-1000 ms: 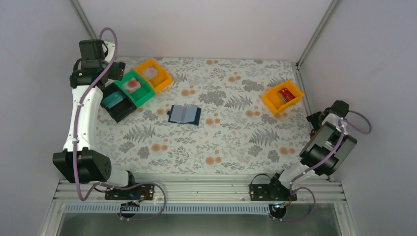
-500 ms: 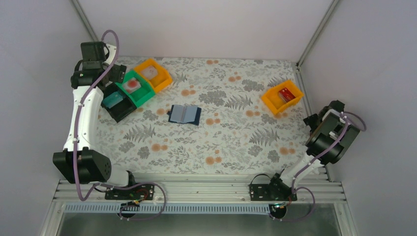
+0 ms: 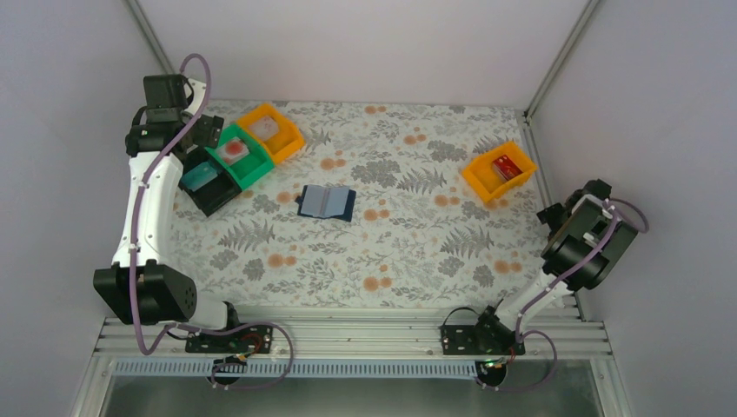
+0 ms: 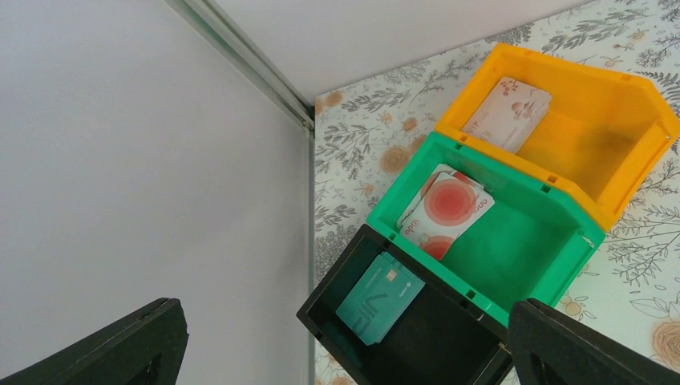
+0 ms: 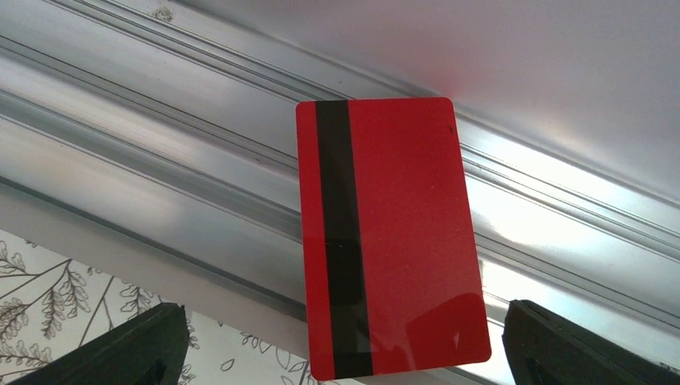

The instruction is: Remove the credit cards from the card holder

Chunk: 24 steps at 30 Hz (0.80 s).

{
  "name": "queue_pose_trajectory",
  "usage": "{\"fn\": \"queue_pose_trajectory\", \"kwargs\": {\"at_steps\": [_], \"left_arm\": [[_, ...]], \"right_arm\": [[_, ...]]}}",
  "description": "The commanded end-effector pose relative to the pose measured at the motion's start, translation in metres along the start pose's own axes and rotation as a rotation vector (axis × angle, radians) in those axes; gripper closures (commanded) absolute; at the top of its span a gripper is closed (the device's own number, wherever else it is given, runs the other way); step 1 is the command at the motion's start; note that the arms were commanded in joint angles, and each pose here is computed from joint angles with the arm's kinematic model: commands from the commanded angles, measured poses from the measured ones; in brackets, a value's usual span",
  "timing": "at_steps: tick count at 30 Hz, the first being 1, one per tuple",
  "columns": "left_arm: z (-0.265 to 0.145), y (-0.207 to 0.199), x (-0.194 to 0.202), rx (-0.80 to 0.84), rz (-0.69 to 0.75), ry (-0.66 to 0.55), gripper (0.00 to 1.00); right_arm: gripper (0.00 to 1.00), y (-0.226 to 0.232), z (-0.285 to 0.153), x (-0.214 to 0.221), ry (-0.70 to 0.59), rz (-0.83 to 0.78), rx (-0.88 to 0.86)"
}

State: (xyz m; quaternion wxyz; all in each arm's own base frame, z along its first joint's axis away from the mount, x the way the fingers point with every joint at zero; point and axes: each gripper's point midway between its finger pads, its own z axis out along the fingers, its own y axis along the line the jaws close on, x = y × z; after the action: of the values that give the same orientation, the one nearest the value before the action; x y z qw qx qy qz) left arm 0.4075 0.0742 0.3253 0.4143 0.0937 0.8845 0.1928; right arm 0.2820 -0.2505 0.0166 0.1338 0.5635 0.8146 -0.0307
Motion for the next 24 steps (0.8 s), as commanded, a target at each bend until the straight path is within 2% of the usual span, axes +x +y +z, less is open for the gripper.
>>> {"fn": "queue_pose_trajectory", "kwargs": {"at_steps": [1,10,16,19,24], "left_arm": [[-0.005,0.002,0.000,0.000,0.003,-0.010,0.00],[-0.005,0.001,0.002,0.002,0.007,-0.003,0.00],[-0.007,0.001,0.001,0.006,0.004,-0.009,0.00],[-0.006,0.001,0.002,0.004,0.006,-0.006,0.00],[-0.006,0.001,0.002,0.005,0.002,-0.005,0.00]], "right_arm": [[0.01,-0.035,0.015,-0.017,-0.049,0.094,0.057],[0.01,-0.047,0.009,-0.019,-0.120,0.135,0.007],[0.01,-0.056,0.016,-0.015,-0.095,0.173,0.007],[0.01,-0.065,0.010,-0.018,-0.123,0.200,0.021],[0.04,-0.067,0.013,-0.016,-0.112,0.207,0.011]]}}
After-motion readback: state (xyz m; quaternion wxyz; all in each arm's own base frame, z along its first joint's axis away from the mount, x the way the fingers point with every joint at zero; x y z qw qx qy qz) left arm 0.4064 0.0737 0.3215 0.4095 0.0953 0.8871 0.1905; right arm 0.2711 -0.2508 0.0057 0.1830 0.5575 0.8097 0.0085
